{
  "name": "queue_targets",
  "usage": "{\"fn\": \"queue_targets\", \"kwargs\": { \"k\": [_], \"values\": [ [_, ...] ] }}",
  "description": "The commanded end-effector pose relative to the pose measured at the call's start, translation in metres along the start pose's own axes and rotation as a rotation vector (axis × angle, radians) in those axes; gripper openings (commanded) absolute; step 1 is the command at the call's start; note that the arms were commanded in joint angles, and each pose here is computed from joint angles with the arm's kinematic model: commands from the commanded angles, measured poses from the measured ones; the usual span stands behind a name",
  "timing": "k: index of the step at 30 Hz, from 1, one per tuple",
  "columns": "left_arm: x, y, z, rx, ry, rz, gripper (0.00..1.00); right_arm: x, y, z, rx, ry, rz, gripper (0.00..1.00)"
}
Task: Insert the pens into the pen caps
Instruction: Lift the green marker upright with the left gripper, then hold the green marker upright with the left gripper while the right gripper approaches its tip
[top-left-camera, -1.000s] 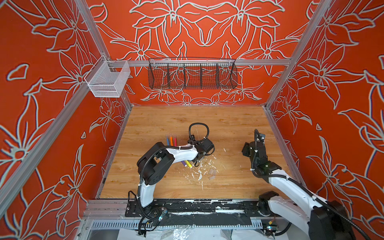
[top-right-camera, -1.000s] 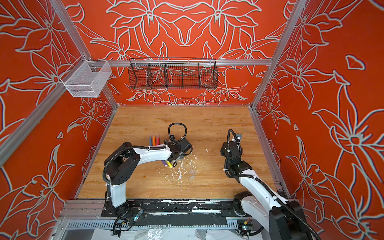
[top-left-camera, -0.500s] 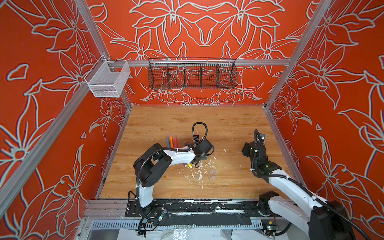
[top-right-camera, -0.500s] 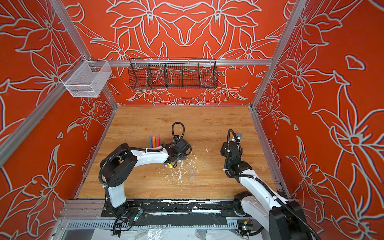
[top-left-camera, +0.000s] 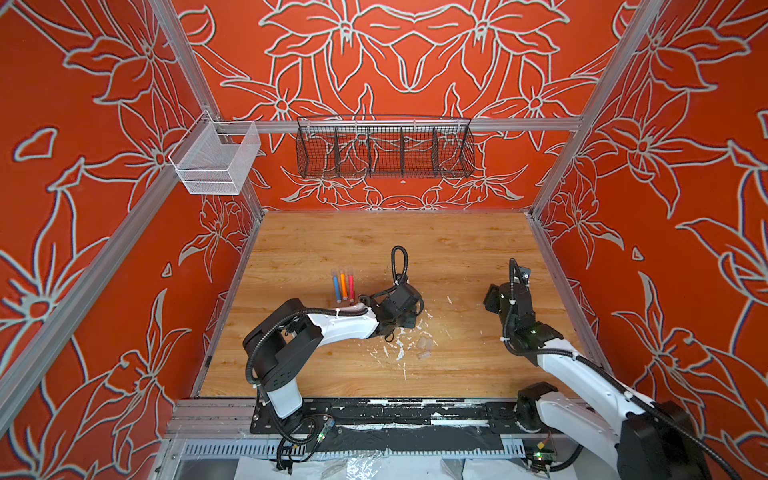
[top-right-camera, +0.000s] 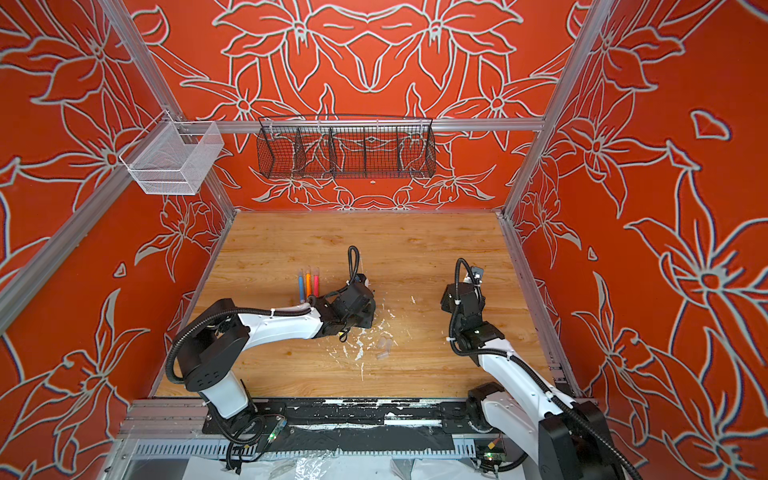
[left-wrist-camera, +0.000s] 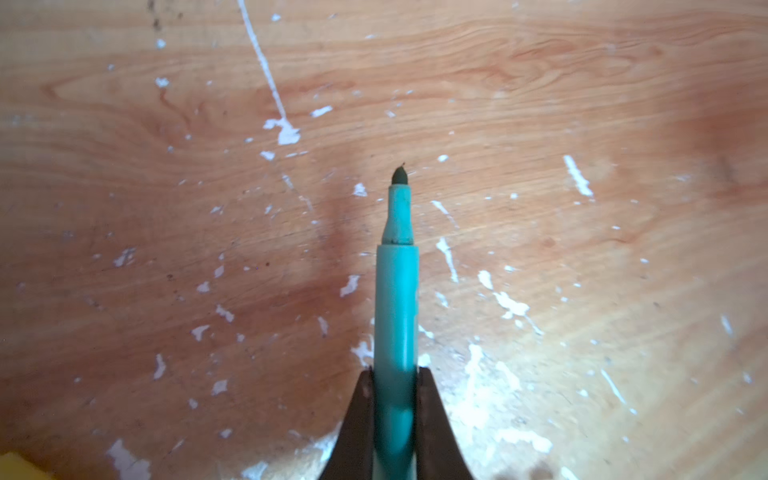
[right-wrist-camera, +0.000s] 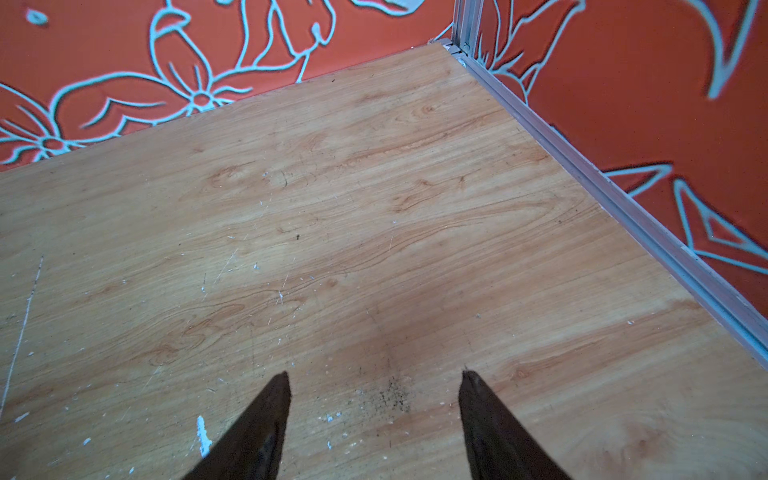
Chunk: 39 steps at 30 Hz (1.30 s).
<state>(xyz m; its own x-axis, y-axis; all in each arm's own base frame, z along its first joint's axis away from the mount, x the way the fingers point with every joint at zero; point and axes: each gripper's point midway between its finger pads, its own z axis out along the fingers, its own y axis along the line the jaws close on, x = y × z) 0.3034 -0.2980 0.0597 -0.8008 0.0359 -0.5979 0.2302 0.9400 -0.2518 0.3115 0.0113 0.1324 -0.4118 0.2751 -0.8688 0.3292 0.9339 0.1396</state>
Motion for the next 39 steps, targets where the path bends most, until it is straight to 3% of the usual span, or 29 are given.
{"fn": "queue_targets", "kwargs": {
  "k": [1,4,9,15,19,22,30,33,37,39],
  "values": [
    [-0.014,-0.020,-0.019,0.098,-0.080,0.060,0.00,-0.002,0.003,-0.003,-0.022,0.007,0.010,0.65],
    [-0.025,-0.029,-0.039,0.166,-0.146,0.083,0.00,0.009,0.021,-0.009,-0.121,0.112,0.139,0.67],
    [-0.052,-0.036,-0.084,0.213,-0.246,0.106,0.00,-0.001,0.117,-0.051,-0.650,0.245,0.371,0.68],
    [-0.081,-0.042,-0.141,0.236,-0.310,0.163,0.00,-0.005,0.184,-0.116,-0.940,0.272,0.364,0.75],
    [-0.085,-0.048,-0.161,0.281,-0.363,0.261,0.00,-0.005,0.200,-0.137,-1.046,0.296,0.400,0.76],
    [-0.073,-0.051,-0.155,0.318,-0.358,0.319,0.00,-0.008,0.213,-0.151,-1.136,0.300,0.410,0.77],
    [-0.053,-0.056,-0.137,0.362,-0.332,0.406,0.00,-0.004,0.226,-0.159,-1.165,0.306,0.377,0.76],
    [-0.045,-0.070,-0.140,0.455,-0.318,0.432,0.00,0.002,0.229,-0.155,-1.158,0.326,0.365,0.68],
    [-0.041,-0.073,-0.141,0.478,-0.306,0.436,0.00,0.009,0.229,-0.148,-1.132,0.348,0.374,0.58],
    [-0.040,-0.075,-0.141,0.488,-0.302,0.439,0.00,0.010,0.229,-0.147,-1.122,0.350,0.376,0.47]
  ]
}}
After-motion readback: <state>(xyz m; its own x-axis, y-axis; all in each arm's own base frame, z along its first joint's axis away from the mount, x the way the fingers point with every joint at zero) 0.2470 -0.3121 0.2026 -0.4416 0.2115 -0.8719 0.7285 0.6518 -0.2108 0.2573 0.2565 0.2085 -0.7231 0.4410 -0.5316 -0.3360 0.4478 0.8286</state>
